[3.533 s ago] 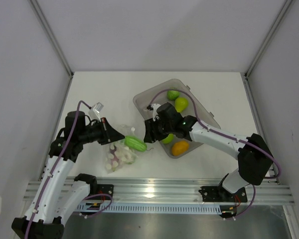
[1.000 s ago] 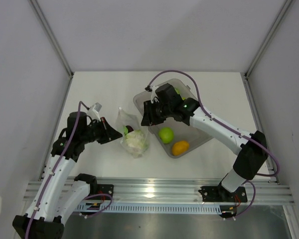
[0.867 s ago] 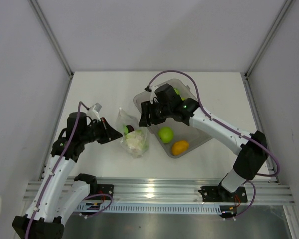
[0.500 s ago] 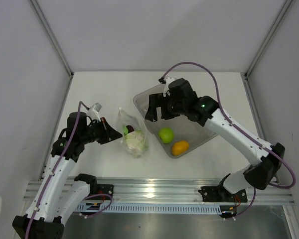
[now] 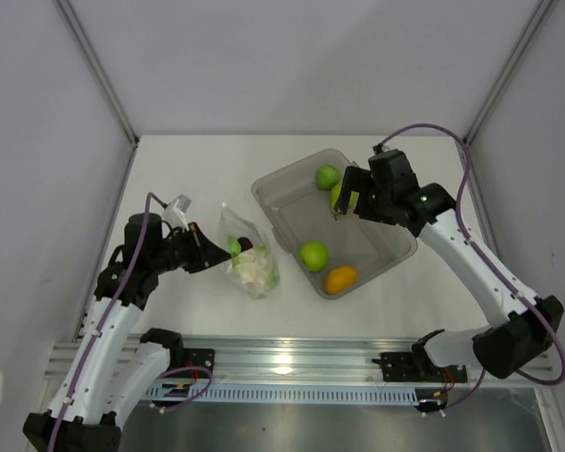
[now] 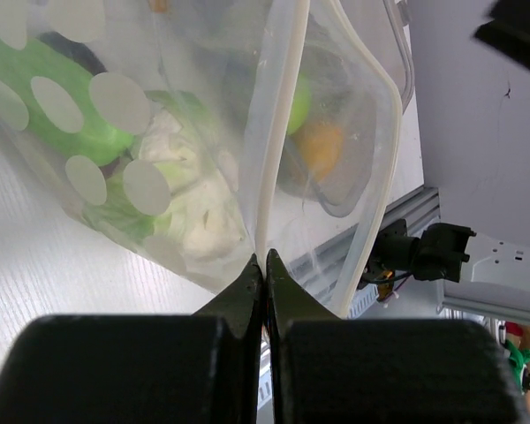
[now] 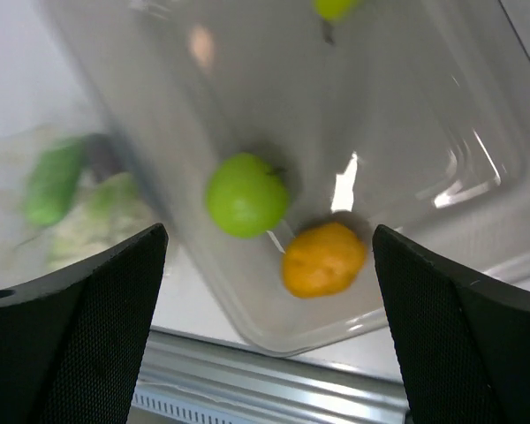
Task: Place the food in the zip-top bag and seal the zipper
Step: Pick up the fake vegetable from the bin.
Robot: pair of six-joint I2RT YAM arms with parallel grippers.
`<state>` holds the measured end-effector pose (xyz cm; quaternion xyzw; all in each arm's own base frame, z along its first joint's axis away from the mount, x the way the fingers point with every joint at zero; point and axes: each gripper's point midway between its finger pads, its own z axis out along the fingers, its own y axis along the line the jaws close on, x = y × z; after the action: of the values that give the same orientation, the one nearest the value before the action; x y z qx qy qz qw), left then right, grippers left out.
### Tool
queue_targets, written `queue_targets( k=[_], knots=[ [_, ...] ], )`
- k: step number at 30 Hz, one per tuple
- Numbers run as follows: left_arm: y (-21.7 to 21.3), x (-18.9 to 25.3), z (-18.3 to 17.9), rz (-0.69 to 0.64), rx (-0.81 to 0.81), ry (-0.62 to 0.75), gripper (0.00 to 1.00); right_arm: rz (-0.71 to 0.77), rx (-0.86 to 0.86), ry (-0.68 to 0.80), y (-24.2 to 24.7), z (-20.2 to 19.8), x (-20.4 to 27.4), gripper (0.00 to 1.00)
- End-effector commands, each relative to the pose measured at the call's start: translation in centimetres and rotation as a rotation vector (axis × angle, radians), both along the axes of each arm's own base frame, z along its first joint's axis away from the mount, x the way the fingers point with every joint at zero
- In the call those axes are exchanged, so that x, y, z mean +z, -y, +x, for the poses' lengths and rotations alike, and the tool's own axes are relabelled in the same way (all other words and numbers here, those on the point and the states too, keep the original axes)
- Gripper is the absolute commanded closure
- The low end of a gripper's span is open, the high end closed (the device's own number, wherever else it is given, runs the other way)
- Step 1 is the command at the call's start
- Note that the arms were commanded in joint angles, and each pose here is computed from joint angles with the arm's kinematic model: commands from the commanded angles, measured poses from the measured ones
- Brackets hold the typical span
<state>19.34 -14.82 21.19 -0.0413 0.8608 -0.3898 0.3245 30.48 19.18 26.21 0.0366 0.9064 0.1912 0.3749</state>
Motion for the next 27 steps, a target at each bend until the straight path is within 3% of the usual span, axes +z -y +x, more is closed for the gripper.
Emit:
queue_targets(
  k=[1,5,15,27],
  knots=[
    [0.3,1.6,-0.2,-0.021,-0.02,0.047,0.99,-0.099,-0.208,-0.219,4.0,-0.9,-6.3,0.01],
    [0.4,1.8,-0.3,-0.031,-0.025,0.054,0.99,-0.068,-0.176,-0.282,2.9,-1.2,-9.4,0.01],
    [0.6,1.4,-0.5,-0.045,-0.032,0.045,0.99,-0.194,-0.044,-0.494,1.8,-3.0,-17.2,0.01],
    [0.7,1.4,-0.6,-0.046,-0.039,0.051,0.99,-0.259,0.108,-0.54,-0.5,-4.8,-20.8,0.0]
  ],
)
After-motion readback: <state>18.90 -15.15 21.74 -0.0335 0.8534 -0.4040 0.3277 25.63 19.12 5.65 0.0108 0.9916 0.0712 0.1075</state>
